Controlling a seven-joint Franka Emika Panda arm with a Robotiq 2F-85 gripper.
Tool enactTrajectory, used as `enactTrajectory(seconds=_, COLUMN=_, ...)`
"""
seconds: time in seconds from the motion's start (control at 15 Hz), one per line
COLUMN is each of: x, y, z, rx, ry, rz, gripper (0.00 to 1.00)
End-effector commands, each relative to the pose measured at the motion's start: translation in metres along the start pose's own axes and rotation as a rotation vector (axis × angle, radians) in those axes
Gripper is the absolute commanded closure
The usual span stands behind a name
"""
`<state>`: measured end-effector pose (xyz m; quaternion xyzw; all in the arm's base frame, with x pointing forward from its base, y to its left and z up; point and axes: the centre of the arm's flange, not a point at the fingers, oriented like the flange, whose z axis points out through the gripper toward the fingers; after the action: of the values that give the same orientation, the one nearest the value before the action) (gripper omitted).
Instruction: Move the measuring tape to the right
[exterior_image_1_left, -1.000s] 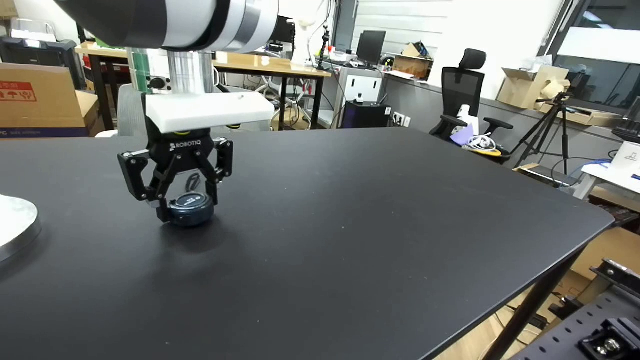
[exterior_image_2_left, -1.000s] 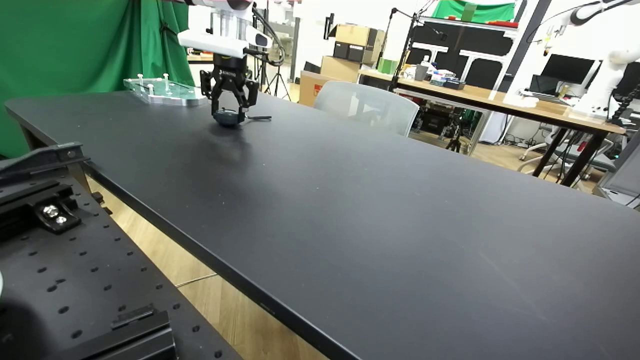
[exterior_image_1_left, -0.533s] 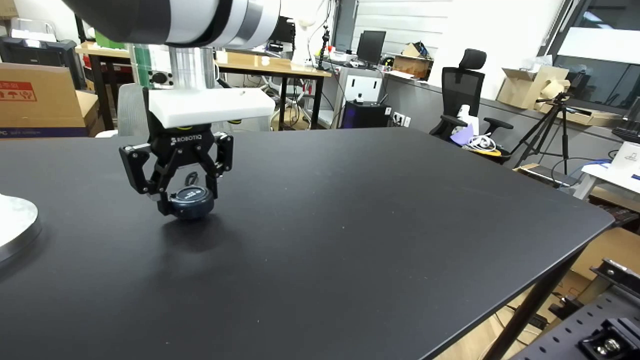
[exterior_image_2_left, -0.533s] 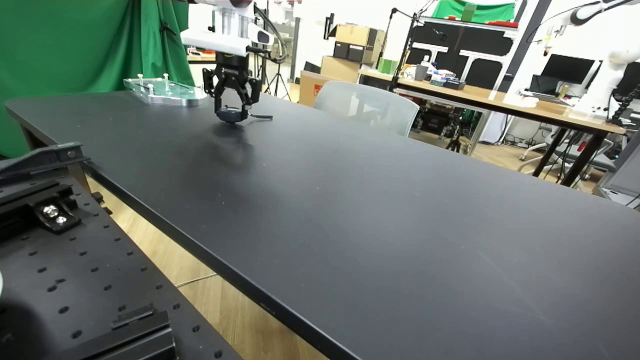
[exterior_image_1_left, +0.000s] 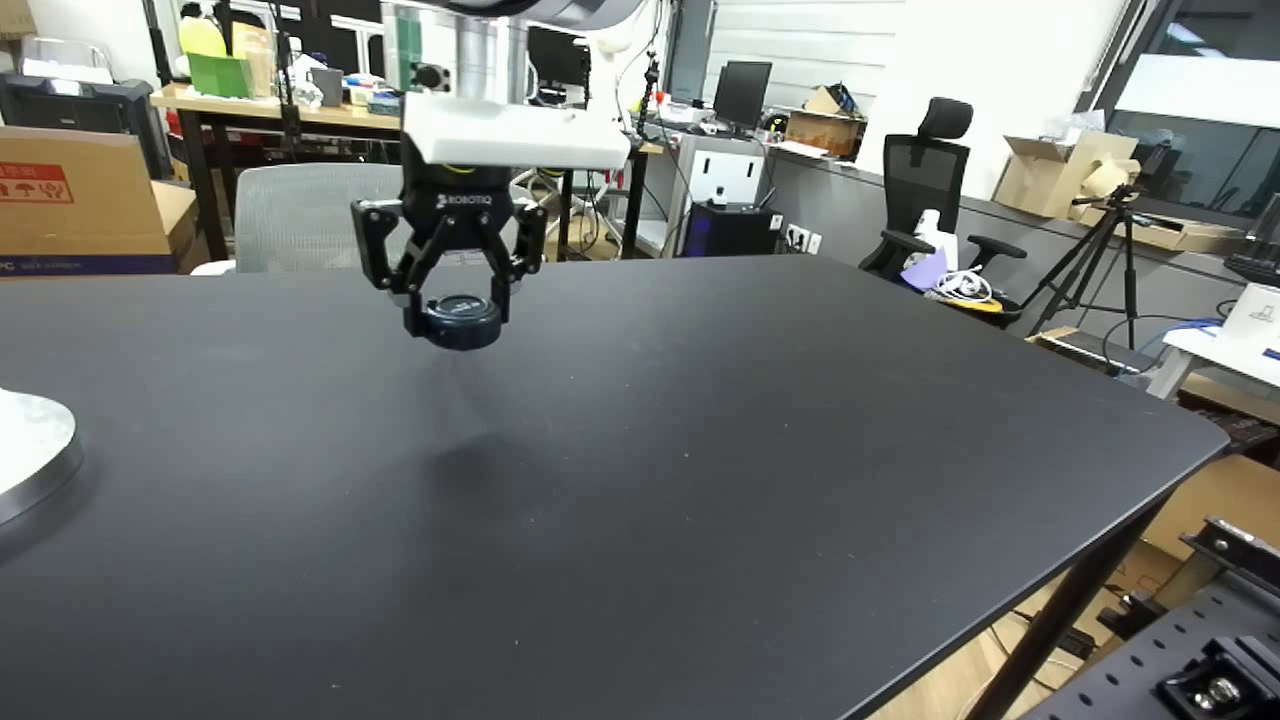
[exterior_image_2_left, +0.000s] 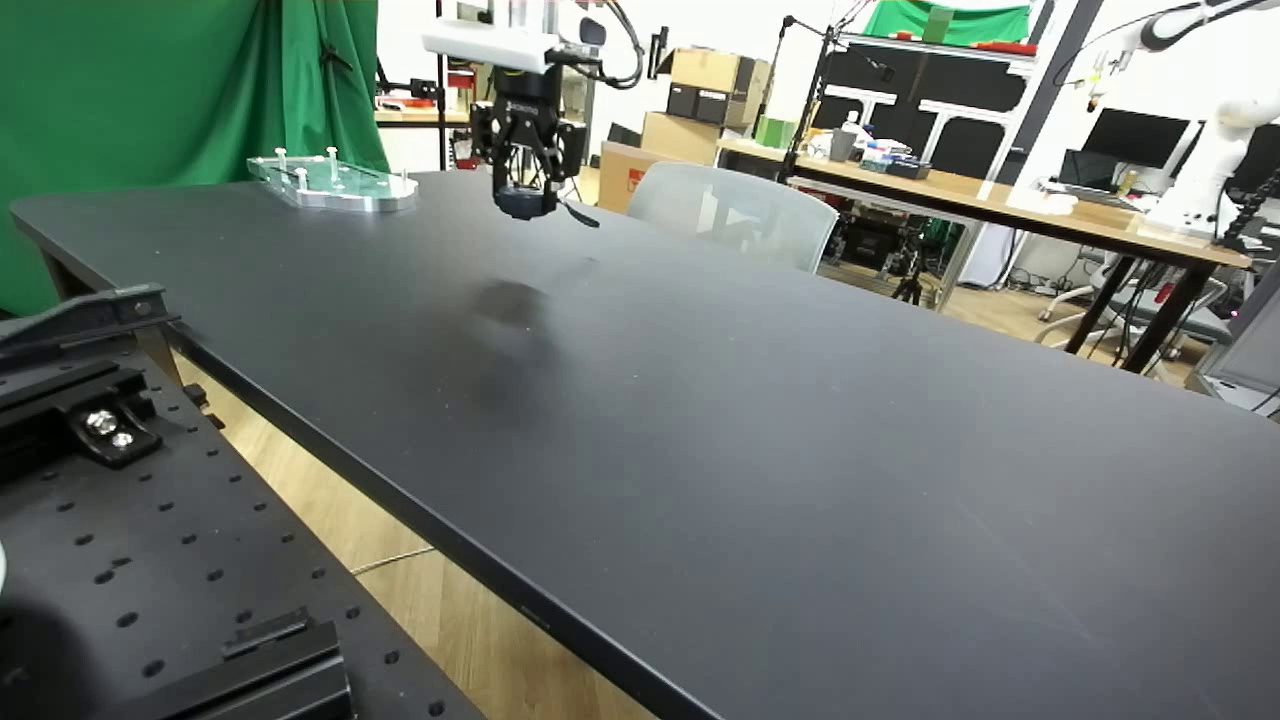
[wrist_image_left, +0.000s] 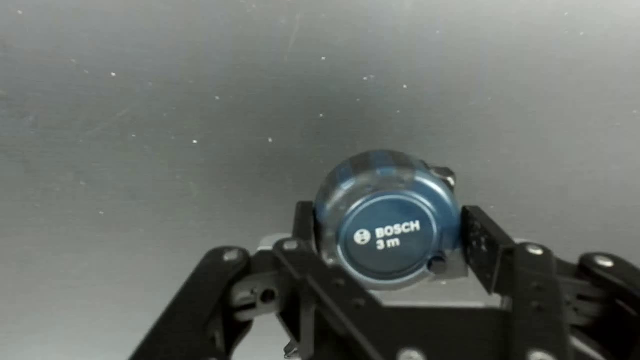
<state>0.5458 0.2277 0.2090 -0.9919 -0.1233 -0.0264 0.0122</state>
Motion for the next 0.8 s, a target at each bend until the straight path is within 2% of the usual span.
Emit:
enactTrajectory(seconds=0.0, x=-0.015, y=0.043, z=-0.01, rx=0.01, ry=-0.004, rz=0.123, gripper=0.51)
enactTrajectory(seconds=0.4, x=-0.038, y=0.099, z=0.014, rx=-0.015, ry=-0.038, rz=0.231, gripper=0.51)
enactTrajectory(seconds=0.73, x=-0.062, y=0.116, z=0.023, rx=-0.041, ry=-0.046, rz=0.267, gripper=0.51)
